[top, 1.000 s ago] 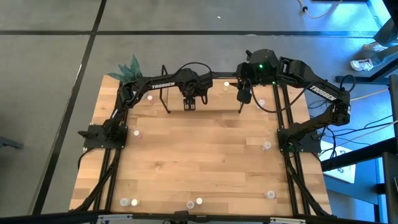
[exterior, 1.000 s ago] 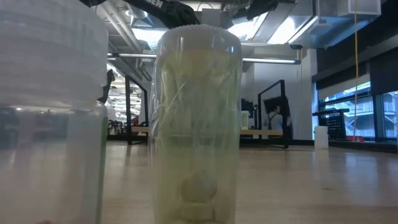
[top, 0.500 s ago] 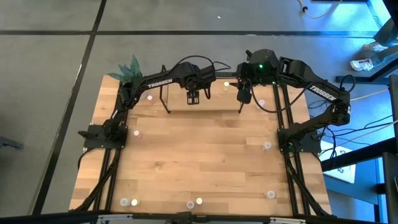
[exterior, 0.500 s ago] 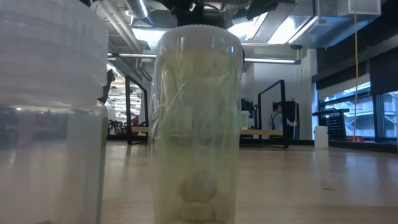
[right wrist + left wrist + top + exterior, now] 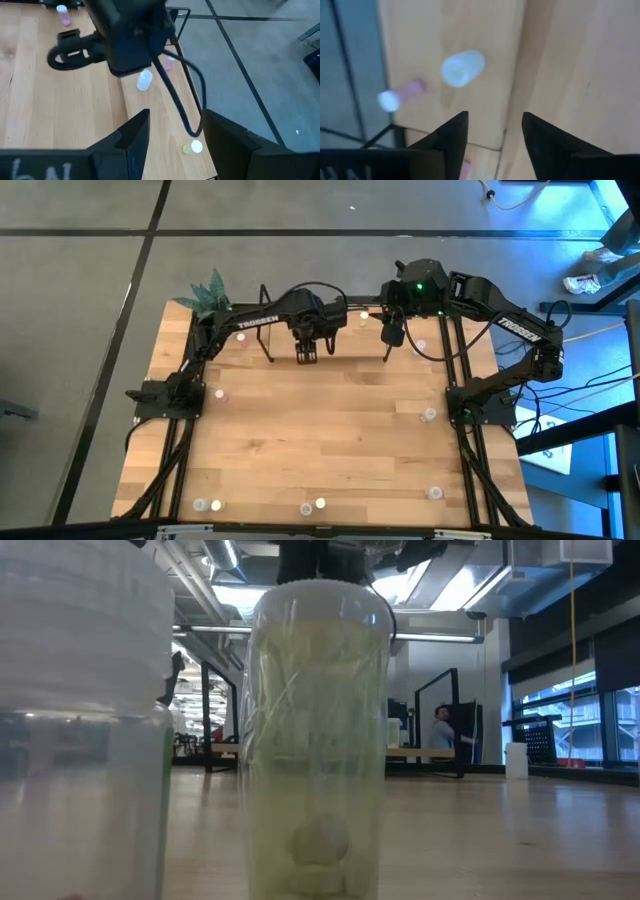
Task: Pick and place medicine bottles onto shelf by color
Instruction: Put the middle white pill bottle on the shelf
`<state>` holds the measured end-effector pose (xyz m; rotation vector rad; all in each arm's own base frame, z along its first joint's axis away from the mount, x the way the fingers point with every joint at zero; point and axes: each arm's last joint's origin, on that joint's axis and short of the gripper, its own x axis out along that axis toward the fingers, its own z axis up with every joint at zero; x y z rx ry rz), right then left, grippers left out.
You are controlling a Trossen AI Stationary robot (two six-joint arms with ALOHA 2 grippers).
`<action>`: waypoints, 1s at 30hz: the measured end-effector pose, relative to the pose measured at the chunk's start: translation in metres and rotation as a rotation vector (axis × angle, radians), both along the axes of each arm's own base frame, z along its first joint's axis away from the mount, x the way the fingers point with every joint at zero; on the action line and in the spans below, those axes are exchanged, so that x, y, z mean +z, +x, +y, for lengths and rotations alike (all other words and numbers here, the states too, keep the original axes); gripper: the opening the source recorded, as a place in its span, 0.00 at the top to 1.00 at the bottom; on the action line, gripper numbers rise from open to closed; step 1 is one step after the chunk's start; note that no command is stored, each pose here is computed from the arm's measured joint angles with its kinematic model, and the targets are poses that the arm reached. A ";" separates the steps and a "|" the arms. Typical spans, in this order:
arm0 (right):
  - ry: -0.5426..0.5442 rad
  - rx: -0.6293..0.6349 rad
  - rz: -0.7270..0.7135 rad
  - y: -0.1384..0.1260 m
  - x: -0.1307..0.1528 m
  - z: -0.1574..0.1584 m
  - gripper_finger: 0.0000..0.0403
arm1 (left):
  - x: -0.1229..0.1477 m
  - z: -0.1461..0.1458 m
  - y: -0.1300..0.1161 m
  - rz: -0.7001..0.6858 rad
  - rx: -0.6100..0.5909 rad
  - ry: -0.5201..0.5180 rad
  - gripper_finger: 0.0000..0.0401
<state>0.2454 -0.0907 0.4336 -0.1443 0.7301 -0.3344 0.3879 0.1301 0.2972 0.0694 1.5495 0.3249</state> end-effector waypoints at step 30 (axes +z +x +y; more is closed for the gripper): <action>0.000 0.000 0.000 0.000 0.000 0.000 0.55 | -0.038 0.036 0.000 -0.119 -0.048 -0.236 1.00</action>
